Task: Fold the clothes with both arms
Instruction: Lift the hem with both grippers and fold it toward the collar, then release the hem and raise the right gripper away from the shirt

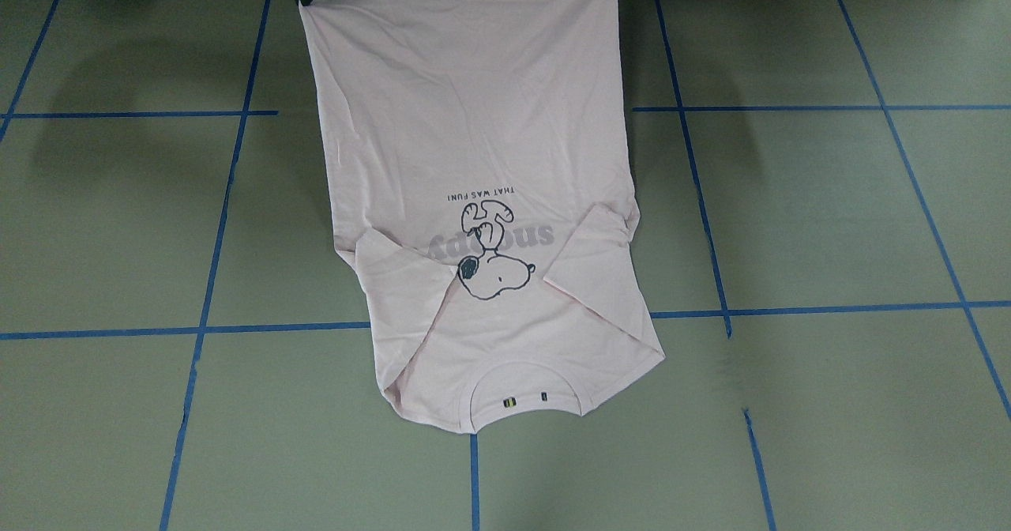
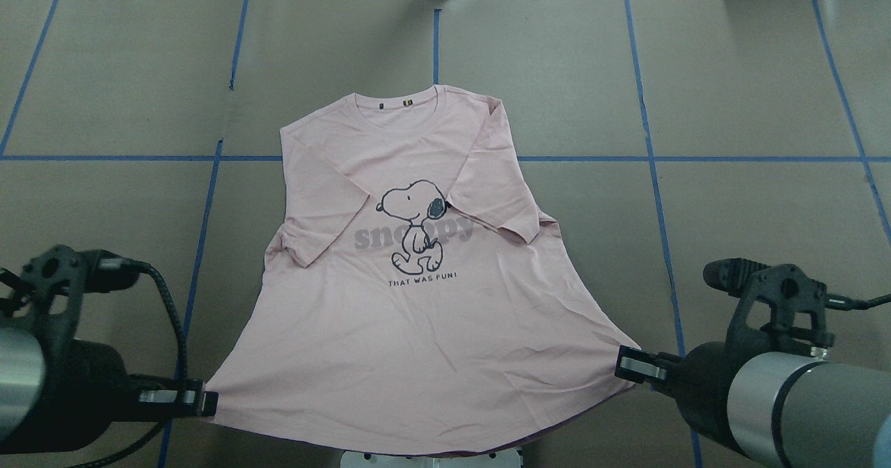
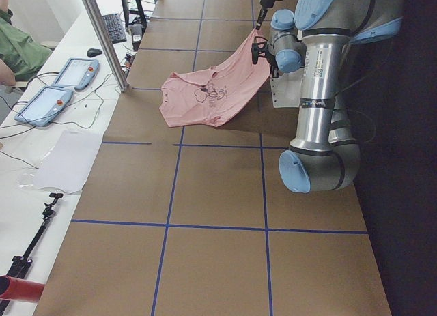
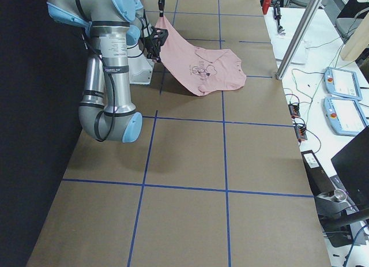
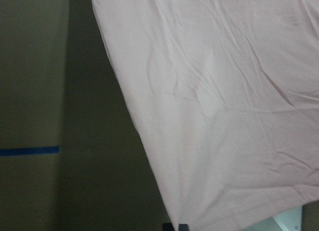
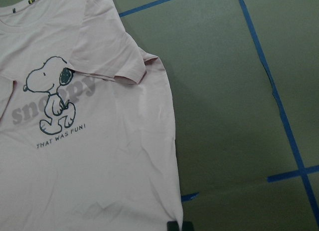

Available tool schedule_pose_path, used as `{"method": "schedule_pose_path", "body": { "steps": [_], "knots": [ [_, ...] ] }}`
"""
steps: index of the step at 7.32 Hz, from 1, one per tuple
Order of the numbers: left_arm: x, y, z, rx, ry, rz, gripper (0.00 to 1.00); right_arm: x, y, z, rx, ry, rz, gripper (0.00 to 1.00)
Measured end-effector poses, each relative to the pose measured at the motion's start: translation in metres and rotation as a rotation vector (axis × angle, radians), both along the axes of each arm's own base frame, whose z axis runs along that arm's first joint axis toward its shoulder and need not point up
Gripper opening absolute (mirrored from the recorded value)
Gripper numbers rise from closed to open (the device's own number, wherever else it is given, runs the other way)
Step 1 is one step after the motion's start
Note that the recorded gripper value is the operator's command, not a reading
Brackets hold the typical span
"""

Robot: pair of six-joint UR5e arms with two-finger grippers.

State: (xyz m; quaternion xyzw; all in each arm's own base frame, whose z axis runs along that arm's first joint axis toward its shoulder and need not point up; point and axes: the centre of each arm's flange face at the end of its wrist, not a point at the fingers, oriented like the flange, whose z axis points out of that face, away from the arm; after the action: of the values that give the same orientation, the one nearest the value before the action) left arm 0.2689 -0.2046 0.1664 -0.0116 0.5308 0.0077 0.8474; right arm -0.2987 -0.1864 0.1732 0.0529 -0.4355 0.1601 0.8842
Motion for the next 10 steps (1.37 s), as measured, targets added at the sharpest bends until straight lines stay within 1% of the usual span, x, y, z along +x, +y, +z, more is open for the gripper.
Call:
{"method": "schedule_pose_path", "body": {
  "steps": [1, 2, 3, 4, 5, 6, 7, 8, 10],
  "knots": [
    [-0.005, -0.008, -0.012, 0.03, 0.001, 0.006, 0.0, 0.0, -0.008, -0.011, 0.02, 0.012, -0.021, 0.0],
    [0.007, -0.029, -0.012, 0.071, -0.026, -0.002, 0.0, -0.017, -0.028, -0.02, 0.053, 0.04, -0.017, 0.0],
    [0.024, -0.072, -0.007, 0.117, -0.08, -0.036, 0.0, -0.04, -0.064, -0.028, 0.102, 0.084, 0.002, 0.0],
    [0.039, -0.118, 0.004, 0.158, -0.143, -0.061, 0.0, -0.057, -0.11, -0.032, 0.137, 0.116, 0.021, 0.0],
    [0.047, -0.16, 0.019, 0.19, -0.199, -0.078, 0.0, -0.071, -0.159, -0.026, 0.141, 0.125, 0.044, 0.0],
    [0.05, -0.193, 0.034, 0.208, -0.24, -0.09, 0.0, -0.088, -0.207, -0.01, 0.141, 0.124, 0.071, 0.0],
    [0.055, -0.218, 0.048, 0.216, -0.265, -0.101, 0.0, -0.104, -0.249, 0.008, 0.147, 0.126, 0.096, 0.0],
    [0.063, -0.242, 0.066, 0.217, -0.281, -0.113, 0.0, -0.121, -0.286, 0.023, 0.15, 0.132, 0.119, 0.0],
    [0.089, -0.286, 0.113, 0.225, -0.303, -0.143, 0.0, -0.162, -0.35, 0.044, 0.144, 0.151, 0.146, 0.0]
  ]
}}
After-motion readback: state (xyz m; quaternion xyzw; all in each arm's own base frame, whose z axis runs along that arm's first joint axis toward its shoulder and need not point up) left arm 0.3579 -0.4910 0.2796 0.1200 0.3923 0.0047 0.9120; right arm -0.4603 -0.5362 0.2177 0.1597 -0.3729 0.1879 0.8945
